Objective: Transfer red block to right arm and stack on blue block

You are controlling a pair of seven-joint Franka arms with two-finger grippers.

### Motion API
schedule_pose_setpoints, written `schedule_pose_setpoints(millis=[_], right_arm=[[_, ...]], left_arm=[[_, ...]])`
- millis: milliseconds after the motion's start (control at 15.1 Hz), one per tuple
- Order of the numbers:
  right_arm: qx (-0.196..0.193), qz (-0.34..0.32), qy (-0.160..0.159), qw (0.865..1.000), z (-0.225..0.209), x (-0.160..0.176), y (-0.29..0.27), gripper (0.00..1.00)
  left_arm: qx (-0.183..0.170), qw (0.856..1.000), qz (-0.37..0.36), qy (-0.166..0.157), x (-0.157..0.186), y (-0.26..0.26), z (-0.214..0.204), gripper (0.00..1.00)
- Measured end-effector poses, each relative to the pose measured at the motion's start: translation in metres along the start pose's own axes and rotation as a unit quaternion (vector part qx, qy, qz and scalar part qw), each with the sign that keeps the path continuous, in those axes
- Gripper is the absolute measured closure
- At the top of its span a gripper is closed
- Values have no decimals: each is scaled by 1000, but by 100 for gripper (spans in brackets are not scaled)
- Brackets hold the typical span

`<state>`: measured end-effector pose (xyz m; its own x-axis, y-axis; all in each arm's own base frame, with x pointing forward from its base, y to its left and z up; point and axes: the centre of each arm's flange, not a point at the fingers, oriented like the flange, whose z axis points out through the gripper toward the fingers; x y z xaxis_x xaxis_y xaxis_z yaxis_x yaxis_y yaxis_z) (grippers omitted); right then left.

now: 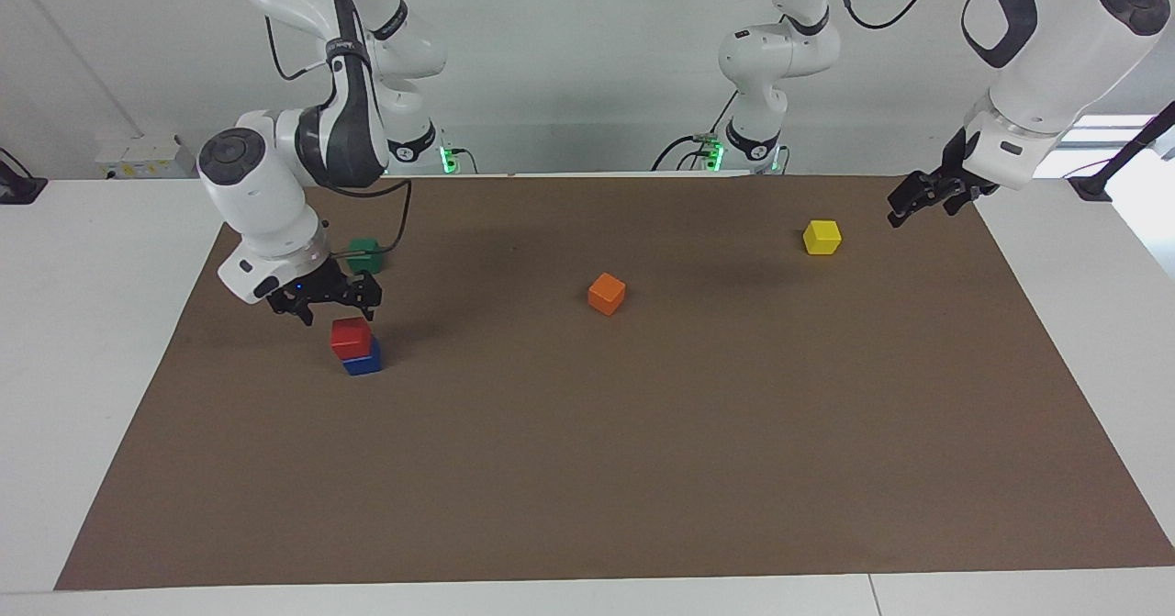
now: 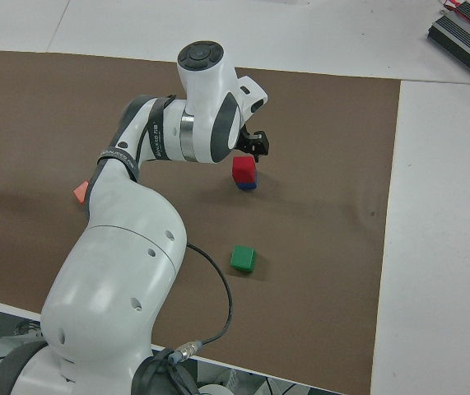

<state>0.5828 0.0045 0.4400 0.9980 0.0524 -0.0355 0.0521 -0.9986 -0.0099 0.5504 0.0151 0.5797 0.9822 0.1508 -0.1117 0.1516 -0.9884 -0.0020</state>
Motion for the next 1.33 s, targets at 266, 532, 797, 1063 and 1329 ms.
schedule_pose_setpoints(millis=[266, 532, 797, 1063, 1329], right_arm=[[16, 2, -27, 1000, -70, -8, -5, 0], [15, 2, -31, 999, -124, -39, -5, 0], [12, -2, -25, 1000, -140, -49, -4, 0], [5, -8, -28, 1000, -137, -48, 2, 0], [5, -1, -29, 1000, -137, -48, 9, 0]], left_arm=[[0, 1000, 0, 0, 0, 0, 0, 0], [0, 1000, 0, 0, 0, 0, 0, 0], [0, 1000, 0, 0, 0, 0, 0, 0], [0, 1000, 0, -1, 0, 0, 0, 0], [0, 1000, 0, -1, 0, 0, 0, 0]])
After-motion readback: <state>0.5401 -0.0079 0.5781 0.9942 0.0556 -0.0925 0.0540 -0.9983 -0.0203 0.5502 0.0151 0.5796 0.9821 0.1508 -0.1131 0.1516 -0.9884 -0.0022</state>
